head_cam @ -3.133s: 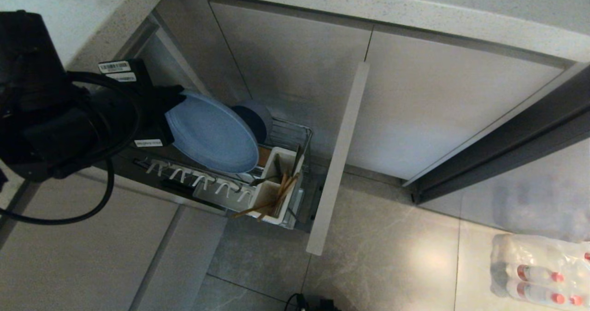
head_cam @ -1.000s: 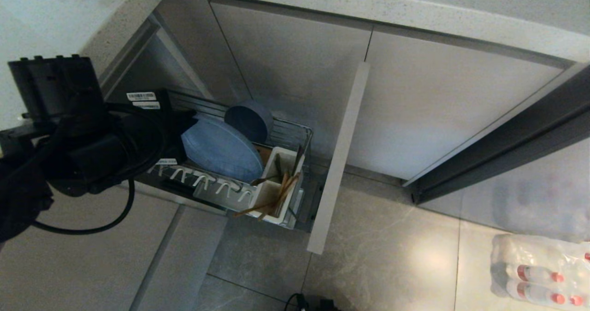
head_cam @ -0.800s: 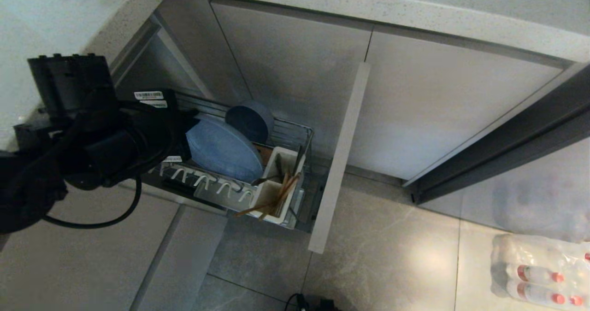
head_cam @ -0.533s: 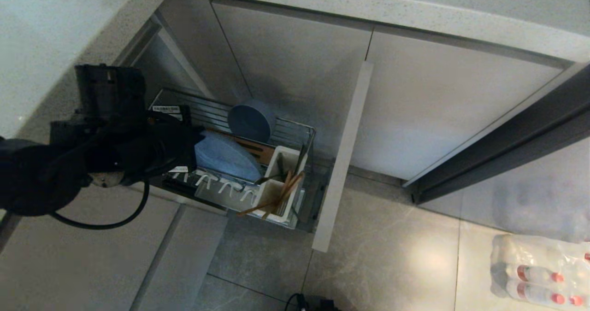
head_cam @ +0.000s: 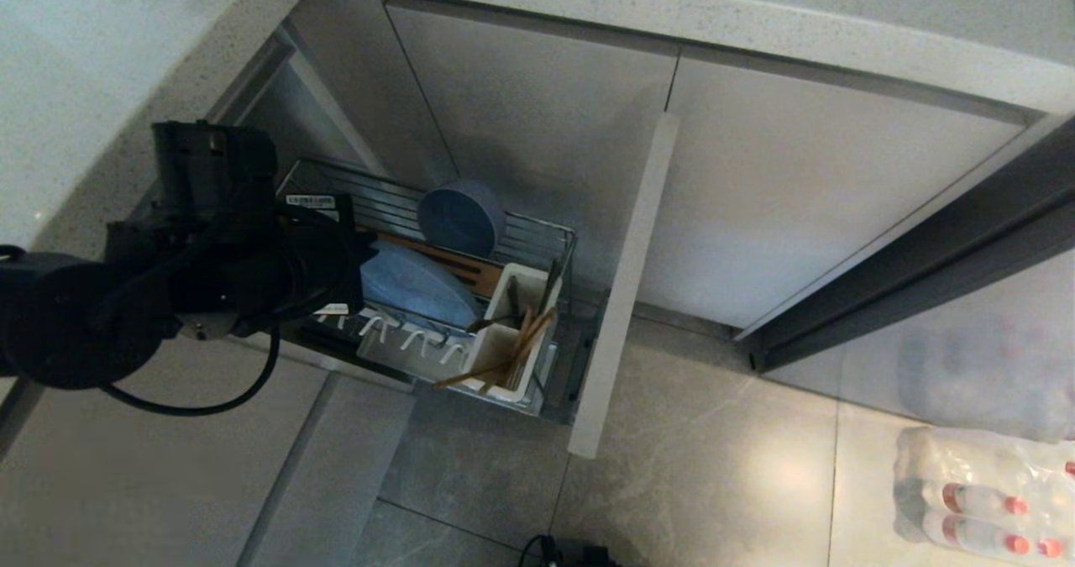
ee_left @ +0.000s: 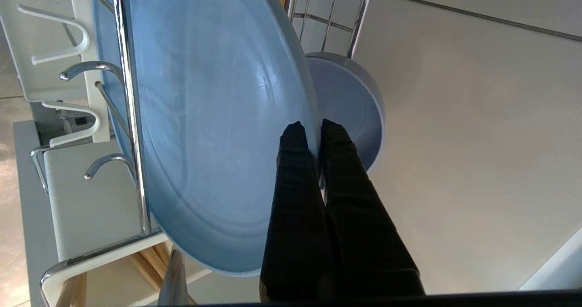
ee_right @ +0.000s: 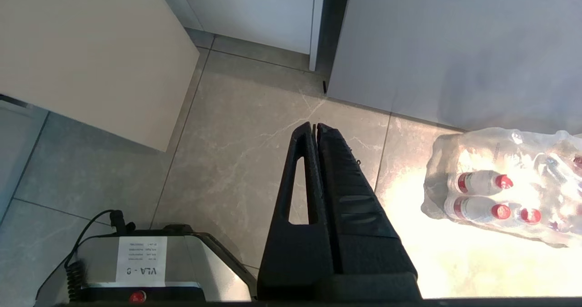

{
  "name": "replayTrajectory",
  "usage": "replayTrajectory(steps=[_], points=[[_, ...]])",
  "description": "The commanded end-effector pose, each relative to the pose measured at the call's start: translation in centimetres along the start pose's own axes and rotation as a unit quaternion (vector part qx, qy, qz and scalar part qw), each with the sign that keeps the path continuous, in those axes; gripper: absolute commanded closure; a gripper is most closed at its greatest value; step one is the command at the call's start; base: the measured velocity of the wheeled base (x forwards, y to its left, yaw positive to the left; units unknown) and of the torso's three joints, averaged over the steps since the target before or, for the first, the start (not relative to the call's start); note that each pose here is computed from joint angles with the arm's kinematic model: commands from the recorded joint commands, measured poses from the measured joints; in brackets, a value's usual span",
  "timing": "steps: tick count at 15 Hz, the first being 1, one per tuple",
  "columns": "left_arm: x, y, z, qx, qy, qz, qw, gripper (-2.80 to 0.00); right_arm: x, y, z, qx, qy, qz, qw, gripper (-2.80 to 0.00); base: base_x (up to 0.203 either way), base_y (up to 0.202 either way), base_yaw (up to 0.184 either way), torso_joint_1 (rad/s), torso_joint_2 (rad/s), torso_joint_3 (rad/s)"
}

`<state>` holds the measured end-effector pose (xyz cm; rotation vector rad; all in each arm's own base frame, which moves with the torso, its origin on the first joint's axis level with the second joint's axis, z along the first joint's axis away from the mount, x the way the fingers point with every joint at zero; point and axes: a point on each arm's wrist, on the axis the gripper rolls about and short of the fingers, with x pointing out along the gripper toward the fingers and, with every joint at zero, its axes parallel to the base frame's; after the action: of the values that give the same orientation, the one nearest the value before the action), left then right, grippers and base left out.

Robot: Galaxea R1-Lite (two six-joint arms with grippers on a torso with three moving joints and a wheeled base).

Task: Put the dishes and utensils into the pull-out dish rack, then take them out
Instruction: Pick up the plate and place it in the cupboard

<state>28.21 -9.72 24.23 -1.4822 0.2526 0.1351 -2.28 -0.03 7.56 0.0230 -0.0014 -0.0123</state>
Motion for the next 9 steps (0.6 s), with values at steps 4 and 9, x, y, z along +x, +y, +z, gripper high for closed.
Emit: replayTrajectory(steps=[4, 9], points=[[-0.3, -0.3, 0.0, -0.005, 0.003, -0.007, 1.0, 0.0, 0.0, 0.0, 0.0, 0.0, 0.001, 0.0, 1.0, 0.0, 0.0, 0.0, 0.0, 0.0, 0.0, 0.0], [-1.4, -0.7, 0.2, -0.002, 0.002, -0.01, 0.9999, -2.8, 0.0, 0.0, 0.0, 0.0, 0.0, 0.0, 1.0, 0.0, 0.0, 0.0, 0.0, 0.005, 0.0, 0.0]])
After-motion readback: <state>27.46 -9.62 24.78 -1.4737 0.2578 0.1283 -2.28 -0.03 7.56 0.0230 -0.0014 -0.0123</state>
